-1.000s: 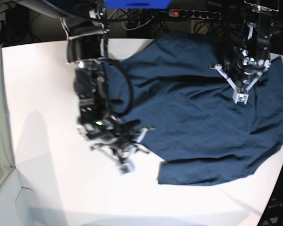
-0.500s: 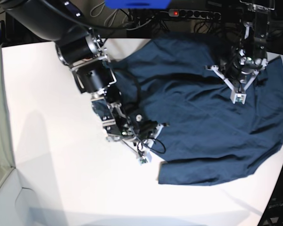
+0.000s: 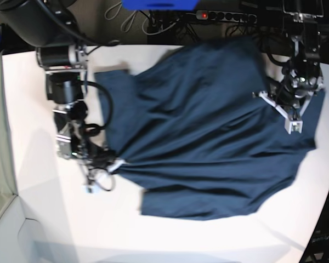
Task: Layout the t-shirt on the table in an organized manner, then fold the t-shirt properly
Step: 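Drag the shirt edge with the right gripper toward the left gripper, then pull the shirt fabric apart with both grippers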
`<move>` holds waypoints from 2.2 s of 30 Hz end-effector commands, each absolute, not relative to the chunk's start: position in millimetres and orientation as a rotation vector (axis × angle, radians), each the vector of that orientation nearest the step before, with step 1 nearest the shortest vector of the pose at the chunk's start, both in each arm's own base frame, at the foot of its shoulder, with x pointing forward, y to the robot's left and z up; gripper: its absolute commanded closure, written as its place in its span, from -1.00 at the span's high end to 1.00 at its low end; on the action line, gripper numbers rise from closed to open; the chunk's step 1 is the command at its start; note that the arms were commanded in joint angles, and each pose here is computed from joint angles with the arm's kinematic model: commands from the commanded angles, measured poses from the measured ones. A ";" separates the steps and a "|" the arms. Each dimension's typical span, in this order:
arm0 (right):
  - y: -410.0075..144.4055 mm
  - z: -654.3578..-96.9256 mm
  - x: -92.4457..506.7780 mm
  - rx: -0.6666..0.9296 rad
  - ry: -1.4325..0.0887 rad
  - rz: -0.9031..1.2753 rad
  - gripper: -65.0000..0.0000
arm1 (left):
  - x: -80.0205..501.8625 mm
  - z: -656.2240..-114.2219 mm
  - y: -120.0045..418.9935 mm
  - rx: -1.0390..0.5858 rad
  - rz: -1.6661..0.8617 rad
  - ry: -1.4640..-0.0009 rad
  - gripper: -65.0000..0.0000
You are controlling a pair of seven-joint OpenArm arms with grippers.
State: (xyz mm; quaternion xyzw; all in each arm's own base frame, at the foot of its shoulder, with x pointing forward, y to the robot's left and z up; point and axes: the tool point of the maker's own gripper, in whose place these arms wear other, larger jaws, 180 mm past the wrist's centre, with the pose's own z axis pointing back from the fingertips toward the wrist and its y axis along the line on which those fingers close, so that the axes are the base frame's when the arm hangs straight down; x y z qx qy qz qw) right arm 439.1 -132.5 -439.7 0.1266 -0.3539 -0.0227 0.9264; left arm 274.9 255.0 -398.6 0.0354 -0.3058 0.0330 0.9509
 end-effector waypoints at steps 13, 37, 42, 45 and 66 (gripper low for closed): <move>-143.4 -428.6 331.4 0.152 -0.646 0.028 -1.00 | 371.8 -318.7 209.7 -0.061 0.127 -0.937 -0.99; -70.6 -301.2 368.4 0.210 -0.951 0.256 -1.00 | 224.5 -417.2 139.9 -0.139 -0.056 -0.561 -0.99; -55.5 -308.9 391.7 0.248 -0.916 0.237 -1.00 | 218.7 -451.6 173.3 -0.071 -0.037 -0.527 -0.99; -47.9 -318.1 404.1 0.267 -0.879 0.226 -1.00 | 226.9 -459.5 194.4 -0.029 -0.029 -0.571 -0.99; -17.3 -366.0 446.2 0.339 -0.775 0.174 -1.00 | 404.3 -331.5 291.0 0.124 0.107 -0.995 -0.99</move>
